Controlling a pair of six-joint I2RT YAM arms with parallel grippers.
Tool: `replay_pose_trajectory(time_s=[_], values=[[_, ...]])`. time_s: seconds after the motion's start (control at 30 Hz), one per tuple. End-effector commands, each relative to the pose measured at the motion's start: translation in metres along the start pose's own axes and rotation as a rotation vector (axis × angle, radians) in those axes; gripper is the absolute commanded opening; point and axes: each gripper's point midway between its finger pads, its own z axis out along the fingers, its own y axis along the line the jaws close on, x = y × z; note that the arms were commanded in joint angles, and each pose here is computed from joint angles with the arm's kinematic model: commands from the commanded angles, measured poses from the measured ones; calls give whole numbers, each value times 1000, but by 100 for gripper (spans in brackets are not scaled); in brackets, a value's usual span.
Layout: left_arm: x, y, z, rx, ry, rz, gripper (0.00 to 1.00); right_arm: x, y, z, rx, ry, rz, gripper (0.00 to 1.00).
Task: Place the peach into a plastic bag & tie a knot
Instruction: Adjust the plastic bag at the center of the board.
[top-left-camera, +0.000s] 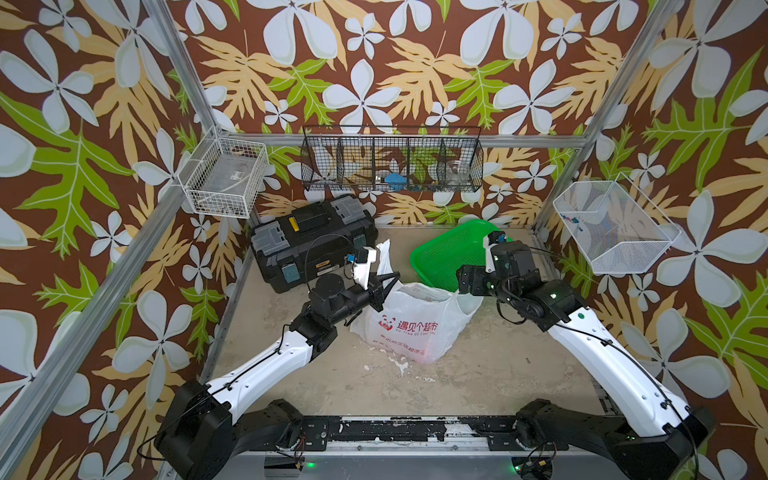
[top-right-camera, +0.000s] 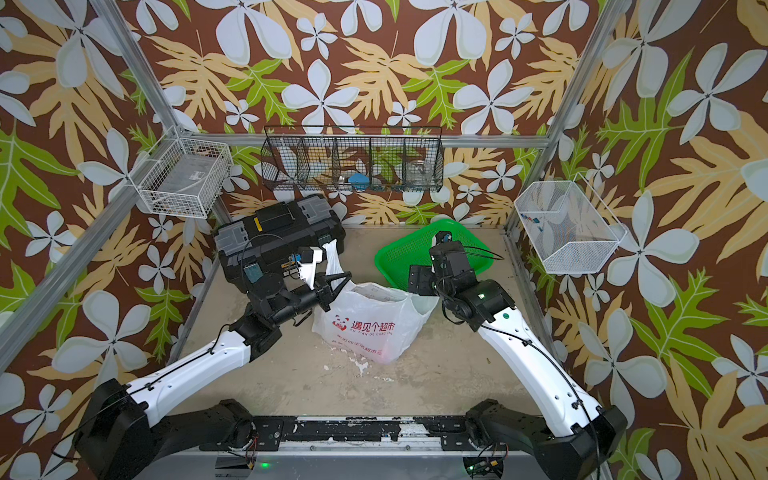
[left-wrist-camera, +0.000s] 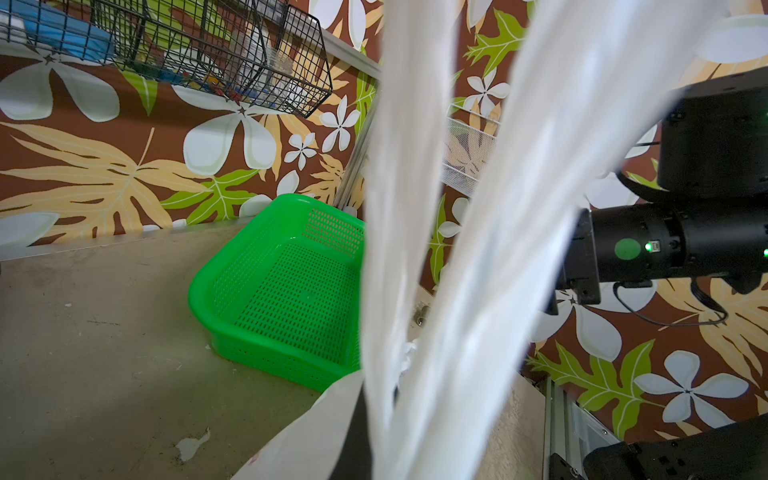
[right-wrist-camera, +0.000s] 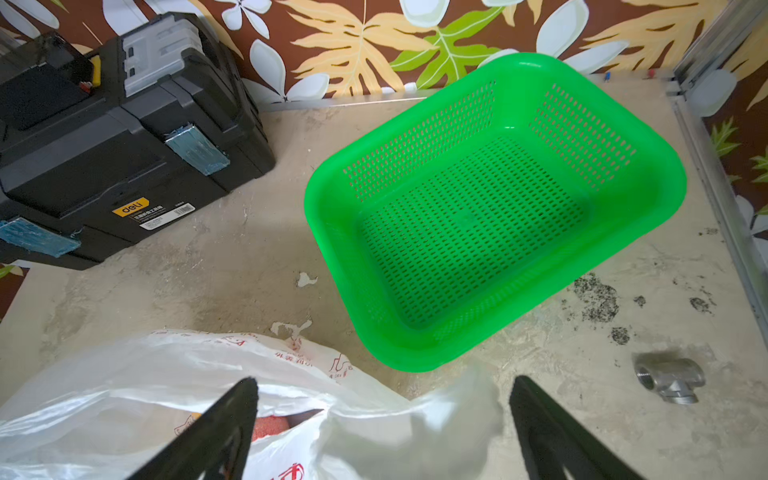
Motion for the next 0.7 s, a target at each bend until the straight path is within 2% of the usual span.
replay_pose_trajectory(time_s=[0.0, 0.17, 0.4, 0.67], values=[[1, 1, 1, 0, 6, -9, 0, 4, -7, 1, 28, -19, -47, 95], [2, -1, 2, 11, 14, -17, 0, 10, 3, 12, 0, -50, -53, 94], [4, -3, 1, 17, 29, -16, 0, -7, 18, 26, -38, -115, -71, 92], [3, -3, 0, 14, 29, -12, 0, 1, 20, 44, -32, -89, -77, 91]])
